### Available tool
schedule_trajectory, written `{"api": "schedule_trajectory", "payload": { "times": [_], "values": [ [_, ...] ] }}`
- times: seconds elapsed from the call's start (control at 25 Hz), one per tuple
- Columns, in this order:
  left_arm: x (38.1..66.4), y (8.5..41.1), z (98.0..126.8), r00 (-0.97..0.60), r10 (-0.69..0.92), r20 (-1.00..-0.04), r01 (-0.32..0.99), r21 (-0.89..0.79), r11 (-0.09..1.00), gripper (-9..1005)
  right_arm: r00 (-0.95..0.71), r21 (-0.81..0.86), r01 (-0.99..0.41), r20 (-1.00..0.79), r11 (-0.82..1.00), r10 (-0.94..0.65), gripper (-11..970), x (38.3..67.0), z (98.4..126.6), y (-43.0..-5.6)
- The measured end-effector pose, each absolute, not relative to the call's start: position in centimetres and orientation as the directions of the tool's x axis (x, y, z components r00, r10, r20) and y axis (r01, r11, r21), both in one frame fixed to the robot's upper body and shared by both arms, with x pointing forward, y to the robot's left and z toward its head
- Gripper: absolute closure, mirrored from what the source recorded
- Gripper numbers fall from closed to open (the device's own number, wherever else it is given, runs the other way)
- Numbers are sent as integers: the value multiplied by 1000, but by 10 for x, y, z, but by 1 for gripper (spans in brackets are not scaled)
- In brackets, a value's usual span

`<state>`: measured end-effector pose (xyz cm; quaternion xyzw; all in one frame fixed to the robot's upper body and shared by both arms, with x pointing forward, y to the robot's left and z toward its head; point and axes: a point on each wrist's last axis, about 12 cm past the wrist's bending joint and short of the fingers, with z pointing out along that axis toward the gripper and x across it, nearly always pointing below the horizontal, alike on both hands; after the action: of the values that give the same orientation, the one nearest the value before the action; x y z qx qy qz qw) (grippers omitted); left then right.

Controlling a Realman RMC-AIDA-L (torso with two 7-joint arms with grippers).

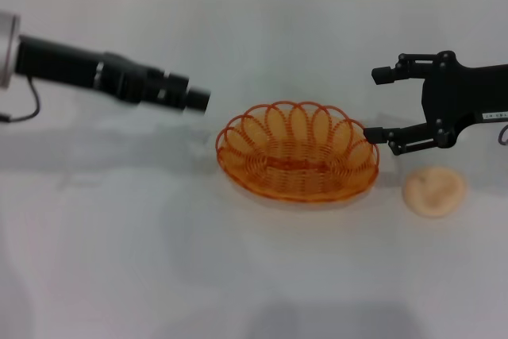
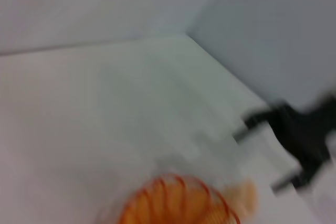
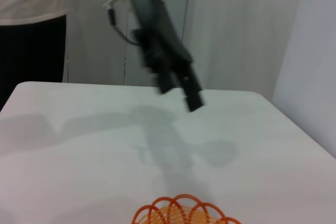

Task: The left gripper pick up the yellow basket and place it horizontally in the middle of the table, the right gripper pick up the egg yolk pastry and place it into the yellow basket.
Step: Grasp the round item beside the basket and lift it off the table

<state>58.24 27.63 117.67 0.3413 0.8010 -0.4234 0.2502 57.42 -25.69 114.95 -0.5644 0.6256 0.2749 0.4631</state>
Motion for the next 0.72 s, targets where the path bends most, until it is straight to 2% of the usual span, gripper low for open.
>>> {"api": "schedule_trajectory", "payload": {
  "times": [0.44,0.72],
  "values": [
    [557,308,1167,-356,552,-754,934,-263,243,270,-7,-97,-969,-909,227,-416,121,568,1148,-258],
    [539,329,1153,-183,555,-811,978,-93,186,271,-67,-39,-969,-910,245,-409,121,565,1147,-261]
  ]
}}
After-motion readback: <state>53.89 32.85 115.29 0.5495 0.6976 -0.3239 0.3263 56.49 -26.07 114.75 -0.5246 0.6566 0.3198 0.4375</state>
